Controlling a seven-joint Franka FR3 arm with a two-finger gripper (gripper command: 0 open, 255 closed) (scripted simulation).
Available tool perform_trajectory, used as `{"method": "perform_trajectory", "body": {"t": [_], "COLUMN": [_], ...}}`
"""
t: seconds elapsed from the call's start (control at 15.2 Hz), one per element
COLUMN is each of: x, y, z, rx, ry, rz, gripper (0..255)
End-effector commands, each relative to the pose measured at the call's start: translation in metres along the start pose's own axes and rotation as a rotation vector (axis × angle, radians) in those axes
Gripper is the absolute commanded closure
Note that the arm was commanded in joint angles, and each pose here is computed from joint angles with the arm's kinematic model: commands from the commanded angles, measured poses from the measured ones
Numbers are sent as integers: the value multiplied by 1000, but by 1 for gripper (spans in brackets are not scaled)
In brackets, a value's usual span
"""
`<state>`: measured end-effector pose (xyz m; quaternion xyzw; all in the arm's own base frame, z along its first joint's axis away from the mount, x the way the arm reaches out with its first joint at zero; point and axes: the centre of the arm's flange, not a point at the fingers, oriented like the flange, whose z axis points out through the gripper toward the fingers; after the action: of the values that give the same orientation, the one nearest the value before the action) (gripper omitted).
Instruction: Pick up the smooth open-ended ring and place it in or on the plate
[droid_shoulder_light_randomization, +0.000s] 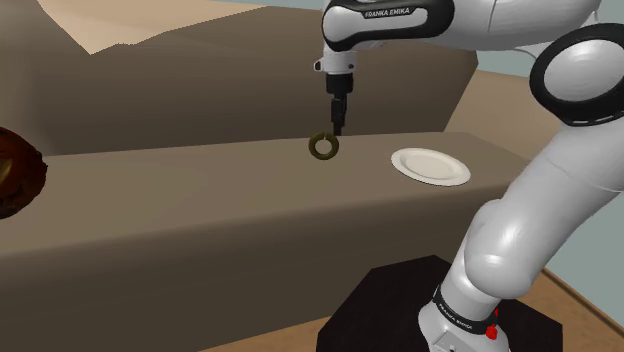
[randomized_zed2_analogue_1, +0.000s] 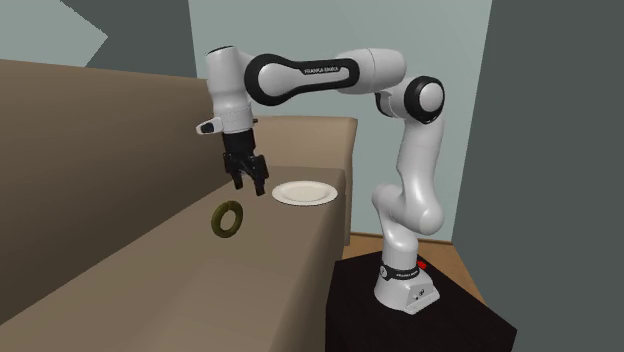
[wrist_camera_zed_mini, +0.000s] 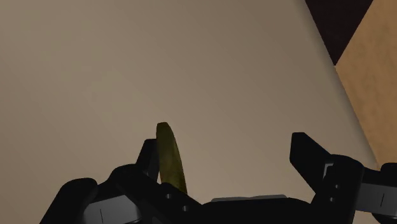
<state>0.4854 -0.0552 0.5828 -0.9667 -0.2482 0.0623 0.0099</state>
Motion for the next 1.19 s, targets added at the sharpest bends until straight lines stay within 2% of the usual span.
{"method": "perform_trajectory", "body": {"t": [0.0, 0.26, 0.73, 1.12], "x": [22, 59, 59, 59], "y": [14, 31, 32, 32], "z": [-4, -13, 27, 27], "rx": [-13, -31, -31, -31], "ry": [-1, -2, -2, -2], "rz": [-53, -135, -135, -135], "gripper": [0, 0, 0, 0]}}
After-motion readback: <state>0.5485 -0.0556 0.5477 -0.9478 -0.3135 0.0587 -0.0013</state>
